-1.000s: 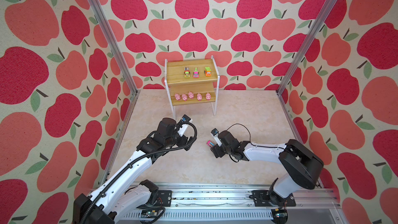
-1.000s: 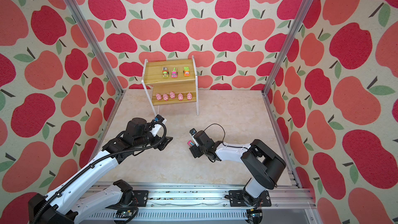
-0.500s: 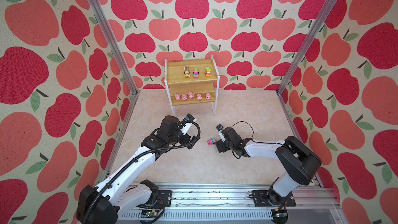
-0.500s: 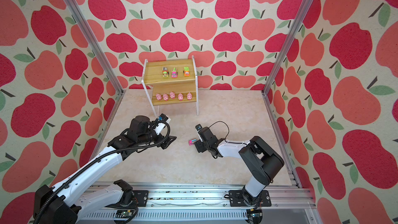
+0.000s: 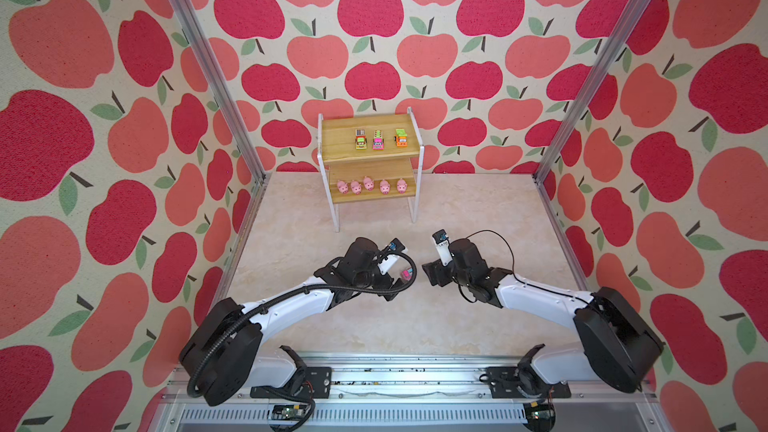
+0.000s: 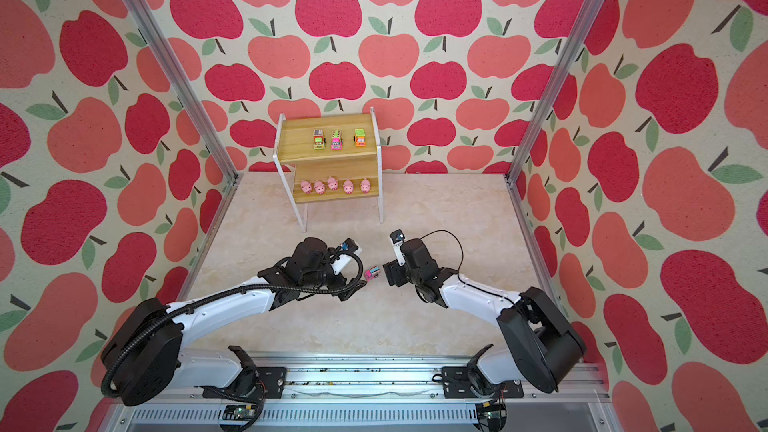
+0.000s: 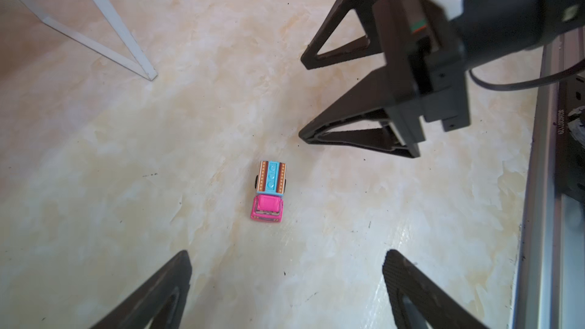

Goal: Place and organize the plastic toys onto the shelf
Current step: 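Close the left gripper on the pink car while the right gripper draws back, then carry the pink car with the left gripper onto the upper shelf beside the trucks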

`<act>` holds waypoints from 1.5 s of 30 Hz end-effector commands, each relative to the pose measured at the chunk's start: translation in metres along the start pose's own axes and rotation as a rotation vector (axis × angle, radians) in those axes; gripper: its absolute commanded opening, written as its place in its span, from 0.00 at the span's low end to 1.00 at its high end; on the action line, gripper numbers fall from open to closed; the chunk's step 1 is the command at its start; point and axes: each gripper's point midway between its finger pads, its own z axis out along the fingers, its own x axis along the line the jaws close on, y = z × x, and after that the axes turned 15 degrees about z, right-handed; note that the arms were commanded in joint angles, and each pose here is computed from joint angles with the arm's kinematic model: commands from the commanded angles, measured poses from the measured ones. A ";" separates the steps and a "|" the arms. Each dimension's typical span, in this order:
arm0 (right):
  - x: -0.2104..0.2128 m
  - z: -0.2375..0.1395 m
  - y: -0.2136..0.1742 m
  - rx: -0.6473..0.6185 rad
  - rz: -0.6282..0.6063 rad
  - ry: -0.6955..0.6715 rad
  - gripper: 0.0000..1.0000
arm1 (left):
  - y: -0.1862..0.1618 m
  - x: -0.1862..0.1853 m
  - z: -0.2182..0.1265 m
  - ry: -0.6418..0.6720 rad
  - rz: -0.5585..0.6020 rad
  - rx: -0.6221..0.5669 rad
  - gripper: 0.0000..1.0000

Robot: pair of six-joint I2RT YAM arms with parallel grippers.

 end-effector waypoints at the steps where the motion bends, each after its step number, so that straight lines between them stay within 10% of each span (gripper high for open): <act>1: -0.006 -0.018 -0.004 -0.010 0.057 0.026 0.81 | 0.018 0.022 0.013 0.109 0.034 -0.121 0.96; 20: -0.022 -0.083 0.024 -0.206 0.131 0.055 0.77 | -0.023 0.018 0.080 0.081 0.021 -0.151 0.82; 31: -0.024 -0.085 0.034 -0.235 0.127 0.034 0.72 | -0.035 0.006 0.093 0.079 0.017 -0.108 0.51; 37: -0.027 -0.091 0.038 -0.259 0.117 0.017 0.71 | -0.033 0.013 0.092 0.106 0.008 -0.087 0.30; 45: -0.029 -0.096 0.047 -0.278 0.099 -0.005 0.71 | 0.015 0.035 0.040 0.254 -0.044 -0.080 0.27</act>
